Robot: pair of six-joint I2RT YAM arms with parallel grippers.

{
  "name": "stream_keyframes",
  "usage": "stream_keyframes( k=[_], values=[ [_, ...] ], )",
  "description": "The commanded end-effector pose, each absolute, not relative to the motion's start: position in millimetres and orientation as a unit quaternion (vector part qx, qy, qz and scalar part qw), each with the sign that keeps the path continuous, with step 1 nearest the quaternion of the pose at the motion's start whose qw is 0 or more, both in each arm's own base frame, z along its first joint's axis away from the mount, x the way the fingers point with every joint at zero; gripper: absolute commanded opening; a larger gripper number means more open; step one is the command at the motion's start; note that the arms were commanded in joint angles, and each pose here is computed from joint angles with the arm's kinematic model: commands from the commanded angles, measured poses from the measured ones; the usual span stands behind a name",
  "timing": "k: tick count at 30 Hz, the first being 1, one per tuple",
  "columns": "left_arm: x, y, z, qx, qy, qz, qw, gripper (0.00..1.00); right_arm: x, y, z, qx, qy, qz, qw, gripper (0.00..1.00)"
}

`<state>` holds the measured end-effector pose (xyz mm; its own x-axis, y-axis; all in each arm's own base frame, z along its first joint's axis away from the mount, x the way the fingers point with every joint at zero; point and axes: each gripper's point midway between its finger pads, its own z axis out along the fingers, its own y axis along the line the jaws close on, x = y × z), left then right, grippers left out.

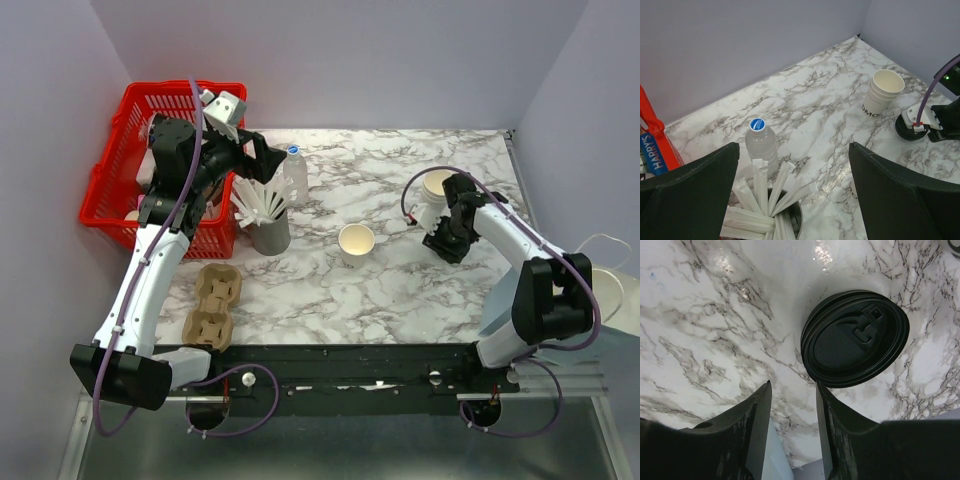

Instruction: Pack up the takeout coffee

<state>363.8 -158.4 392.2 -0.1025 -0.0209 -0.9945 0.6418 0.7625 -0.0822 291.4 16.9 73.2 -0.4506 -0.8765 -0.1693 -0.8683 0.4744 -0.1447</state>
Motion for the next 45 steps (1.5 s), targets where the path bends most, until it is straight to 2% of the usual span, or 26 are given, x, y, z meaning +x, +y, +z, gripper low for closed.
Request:
stream_keyframes(
  k=[1, 12, 20, 31, 35, 40, 45],
  values=[
    [358, -163, 400, 0.235, 0.682, -0.271, 0.637, 0.99, 309, 10, 70, -0.517, 0.846, -0.048, 0.12, 0.49],
    [361, -164, 398, 0.234, 0.684, -0.271, 0.635, 0.99, 312, 9, 54, -0.523, 0.844, -0.045, 0.106, 0.46],
    [362, -164, 397, 0.233, 0.685, -0.271, 0.635, 0.99, 313, 4, 51, -0.525, 0.844, -0.056, 0.097, 0.38],
    [362, -163, 395, 0.232, 0.686, -0.269, 0.635, 0.99, 314, 5, 49, -0.524, 0.845, -0.052, 0.093, 0.32],
    [362, -163, 395, 0.232, 0.687, -0.268, 0.634, 0.99, 313, 6, 49, -0.524, 0.846, -0.048, 0.092, 0.25],
    [360, -162, 396, 0.232, 0.686, -0.268, 0.636, 0.99, 315, 7, 49, -0.521, 0.847, -0.047, 0.092, 0.23],
    [360, -162, 396, 0.233, 0.686, -0.267, 0.636, 0.99, 314, 7, 50, -0.522, 0.847, -0.045, 0.093, 0.15]
  ],
)
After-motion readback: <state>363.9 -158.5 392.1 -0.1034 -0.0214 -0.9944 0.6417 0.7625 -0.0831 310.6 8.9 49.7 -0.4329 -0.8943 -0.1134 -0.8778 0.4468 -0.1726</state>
